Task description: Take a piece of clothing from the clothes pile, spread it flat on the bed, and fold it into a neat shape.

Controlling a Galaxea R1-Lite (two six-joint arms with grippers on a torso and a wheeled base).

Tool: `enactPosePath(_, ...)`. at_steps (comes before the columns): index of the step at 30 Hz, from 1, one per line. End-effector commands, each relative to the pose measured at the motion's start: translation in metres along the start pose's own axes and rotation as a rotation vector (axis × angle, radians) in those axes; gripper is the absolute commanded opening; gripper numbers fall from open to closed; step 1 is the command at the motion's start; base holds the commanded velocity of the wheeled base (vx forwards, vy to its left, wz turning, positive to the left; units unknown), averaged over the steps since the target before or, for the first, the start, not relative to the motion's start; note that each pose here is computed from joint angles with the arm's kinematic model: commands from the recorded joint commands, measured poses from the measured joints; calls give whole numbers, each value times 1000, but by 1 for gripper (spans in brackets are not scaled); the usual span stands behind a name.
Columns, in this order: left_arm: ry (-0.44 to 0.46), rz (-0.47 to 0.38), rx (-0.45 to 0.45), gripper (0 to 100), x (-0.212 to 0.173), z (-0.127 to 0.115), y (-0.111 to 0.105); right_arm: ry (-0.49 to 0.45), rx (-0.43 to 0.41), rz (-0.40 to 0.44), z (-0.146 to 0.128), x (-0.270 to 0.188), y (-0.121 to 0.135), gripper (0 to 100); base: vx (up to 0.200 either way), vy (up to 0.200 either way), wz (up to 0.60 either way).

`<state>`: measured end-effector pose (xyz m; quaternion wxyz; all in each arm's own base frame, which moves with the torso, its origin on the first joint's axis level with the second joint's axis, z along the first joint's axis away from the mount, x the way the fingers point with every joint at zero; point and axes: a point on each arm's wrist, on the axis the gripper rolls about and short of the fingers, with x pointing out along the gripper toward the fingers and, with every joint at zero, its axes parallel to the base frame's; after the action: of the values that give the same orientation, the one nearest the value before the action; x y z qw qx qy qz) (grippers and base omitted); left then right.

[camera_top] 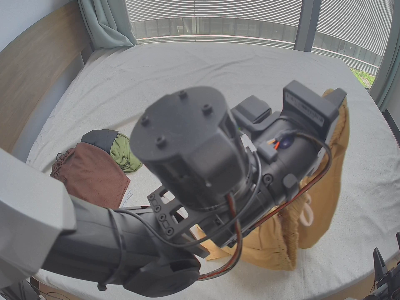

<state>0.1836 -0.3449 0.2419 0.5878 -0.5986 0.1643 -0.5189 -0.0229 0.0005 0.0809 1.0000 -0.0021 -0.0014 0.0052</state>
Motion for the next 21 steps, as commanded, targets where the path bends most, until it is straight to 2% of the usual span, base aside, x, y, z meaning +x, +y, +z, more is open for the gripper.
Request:
enactPosePath(1, -10, -82, -10, 0, 4, 0, -30, 4, 0, 2, -5, 0, 0, 100, 0, 0, 0)
enactPosePath(6, -43, -107, -4, 0, -3, 14, -46, 4, 0, 2, -5, 0, 0, 100, 0, 0, 0)
enactPosePath(10, -64, -56, 11, 0, -21, 32, -50, 4, 0, 2, -5, 0, 0, 100, 0, 0, 0)
enactPosePath(12, -71, 21, 41, 0, -42, 43, -36, 4, 0, 0, -5, 0, 0, 100, 0, 0, 0)
enactPosePath(16, -43, 89, 88, 0, -63, 55, -20, 4, -2, 0, -5, 0, 0, 100, 0, 0, 0)
enactPosePath(18, -5, 147, 151, 0, -83, 69, -2, 4, -2, 0, -5, 0, 0, 100, 0, 0, 0)
enactPosePath(21, 28, 169, 203, 0, -102, 78, 14, 4, -2, 0, -5, 0, 0, 100, 0, 0, 0)
